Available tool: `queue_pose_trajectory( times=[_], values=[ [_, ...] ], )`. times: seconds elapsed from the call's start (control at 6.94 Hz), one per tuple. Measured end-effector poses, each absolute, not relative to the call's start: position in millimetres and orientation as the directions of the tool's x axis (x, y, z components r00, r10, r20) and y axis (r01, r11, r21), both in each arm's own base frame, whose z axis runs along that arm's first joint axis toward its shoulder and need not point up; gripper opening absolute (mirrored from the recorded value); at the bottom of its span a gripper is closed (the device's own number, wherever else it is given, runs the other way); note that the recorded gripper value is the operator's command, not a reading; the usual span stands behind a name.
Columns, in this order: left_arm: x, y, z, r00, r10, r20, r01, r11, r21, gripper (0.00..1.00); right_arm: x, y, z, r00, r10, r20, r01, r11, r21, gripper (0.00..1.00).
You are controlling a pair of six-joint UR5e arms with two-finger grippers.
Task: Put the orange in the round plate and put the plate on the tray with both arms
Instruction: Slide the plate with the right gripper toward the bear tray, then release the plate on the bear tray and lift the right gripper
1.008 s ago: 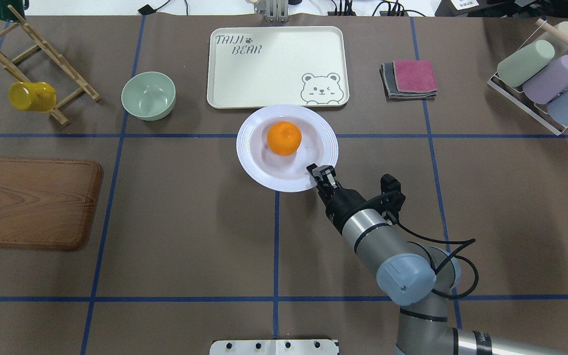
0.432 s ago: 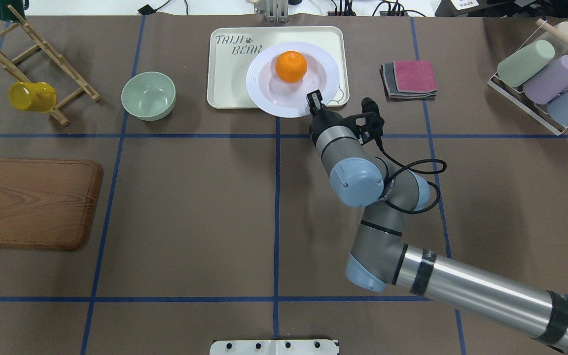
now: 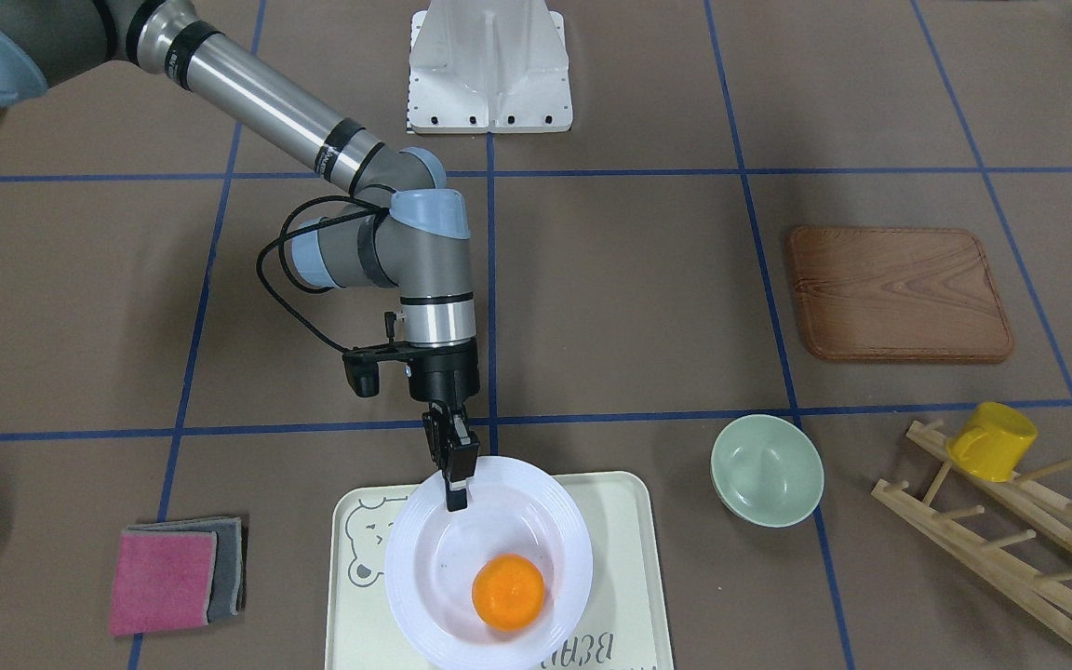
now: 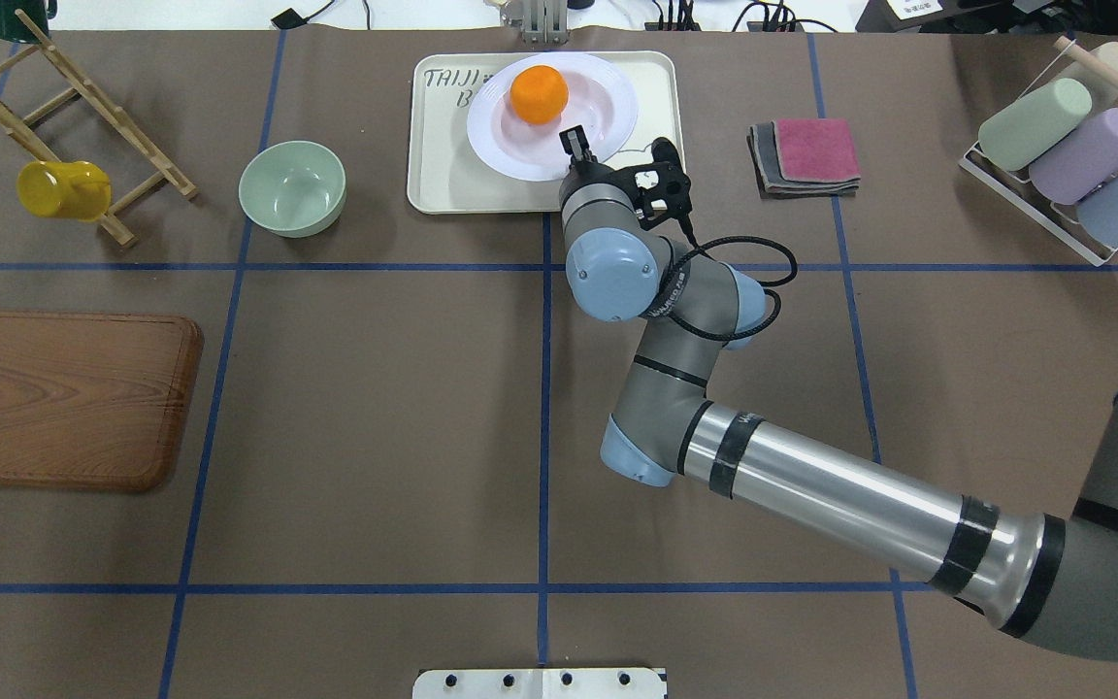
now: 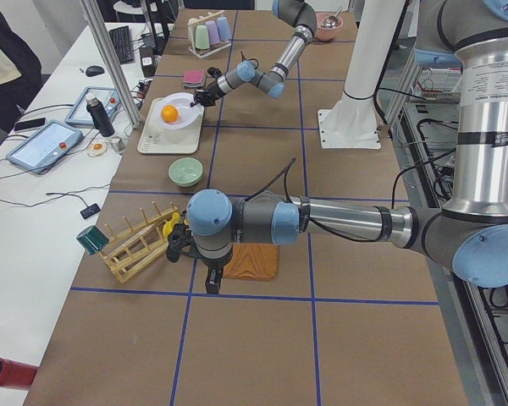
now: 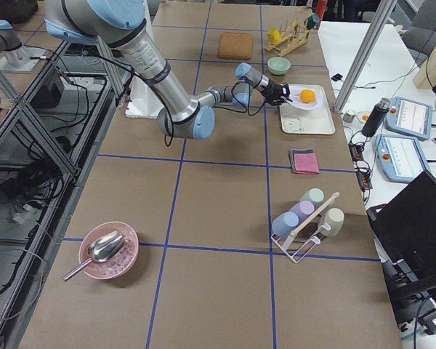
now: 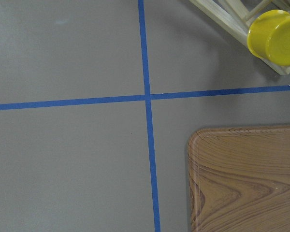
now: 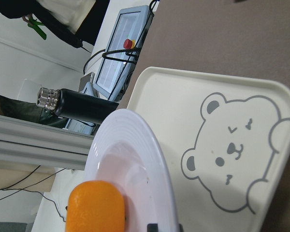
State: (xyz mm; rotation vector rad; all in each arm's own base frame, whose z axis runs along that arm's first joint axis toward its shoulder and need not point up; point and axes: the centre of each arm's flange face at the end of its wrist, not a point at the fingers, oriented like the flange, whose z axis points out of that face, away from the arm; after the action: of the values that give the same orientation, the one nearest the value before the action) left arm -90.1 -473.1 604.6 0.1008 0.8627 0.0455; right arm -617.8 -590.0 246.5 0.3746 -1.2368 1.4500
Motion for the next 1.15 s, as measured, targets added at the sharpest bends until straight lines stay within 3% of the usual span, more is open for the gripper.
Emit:
queue_pose_trajectory(
  times=[0.14, 0.43, 0.58, 0.86, 1.15],
  values=[
    [-90, -473, 599, 0.651, 0.075, -0.756, 0.011, 0.994, 0.107, 0.99, -624, -597, 254, -0.320, 0.544, 0.776, -0.866, 0.164, -0.473, 1.00],
    [-90, -473, 594, 0.651, 0.070, -0.756, 0.019, 0.994, 0.108, 0.99, -625, -593, 248, -0.308, 0.542, 0.782, -0.865, 0.182, -0.467, 1.00],
    [-90, -472, 594, 0.651, 0.068, -0.756, 0.019, 0.994, 0.106, 0.99, -612, -581, 239, -0.230, 0.525, 0.819, -0.870, 0.266, -0.415, 1.00],
    [-89, -466, 600, 0.651, 0.062, -0.757, 0.017, 0.995, 0.096, 0.99, -561, -556, 222, 0.101, 0.487, 0.868, -0.846, 0.501, -0.183, 1.00],
    [-88, -459, 608, 0.651, 0.051, -0.758, 0.015, 0.997, 0.081, 0.99, -497, -565, 234, 0.436, 0.391, 0.810, -0.706, 0.707, 0.039, 1.00]
  ],
)
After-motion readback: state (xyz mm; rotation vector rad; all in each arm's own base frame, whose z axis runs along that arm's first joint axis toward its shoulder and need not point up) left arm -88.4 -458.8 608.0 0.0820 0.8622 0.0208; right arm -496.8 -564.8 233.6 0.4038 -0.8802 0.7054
